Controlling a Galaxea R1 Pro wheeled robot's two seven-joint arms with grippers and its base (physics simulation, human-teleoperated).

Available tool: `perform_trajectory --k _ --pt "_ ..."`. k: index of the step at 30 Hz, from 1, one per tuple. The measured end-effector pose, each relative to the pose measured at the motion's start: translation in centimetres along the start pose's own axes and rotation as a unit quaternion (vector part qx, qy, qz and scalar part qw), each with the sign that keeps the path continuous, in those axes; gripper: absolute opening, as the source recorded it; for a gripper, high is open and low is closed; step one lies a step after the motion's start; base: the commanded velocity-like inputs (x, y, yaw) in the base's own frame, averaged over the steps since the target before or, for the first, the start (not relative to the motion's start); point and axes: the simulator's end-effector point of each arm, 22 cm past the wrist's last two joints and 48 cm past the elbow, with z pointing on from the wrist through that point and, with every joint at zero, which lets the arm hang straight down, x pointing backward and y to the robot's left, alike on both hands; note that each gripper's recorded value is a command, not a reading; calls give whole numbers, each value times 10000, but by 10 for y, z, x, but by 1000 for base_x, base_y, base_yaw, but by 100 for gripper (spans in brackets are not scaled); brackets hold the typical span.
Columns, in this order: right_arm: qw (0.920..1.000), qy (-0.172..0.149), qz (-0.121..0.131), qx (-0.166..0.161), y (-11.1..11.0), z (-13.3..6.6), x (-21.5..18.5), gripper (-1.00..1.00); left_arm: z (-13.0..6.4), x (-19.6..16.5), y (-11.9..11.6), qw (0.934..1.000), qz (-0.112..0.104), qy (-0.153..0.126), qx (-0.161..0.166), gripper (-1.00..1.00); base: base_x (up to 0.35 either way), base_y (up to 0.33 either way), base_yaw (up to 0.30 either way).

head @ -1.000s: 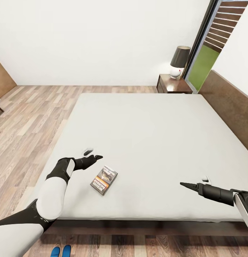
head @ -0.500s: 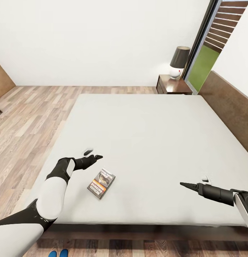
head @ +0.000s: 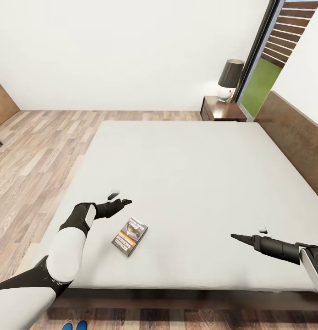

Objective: In the bedroom, move the book from the bed onto either nightstand, and place the two sandals side by side next to the bed.

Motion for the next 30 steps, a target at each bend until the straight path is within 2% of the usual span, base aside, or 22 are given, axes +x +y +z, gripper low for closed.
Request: perform_trajectory --k 8,30 --pt "10000 -1 -1 -4 0 0 0 100 0 0 0 10000 -2 -1 3 100 168 0 0" --pt "10000 0 3 -3 0 0 0 100 1 0 -1 10000 2 -2 7 100 6 0 0"
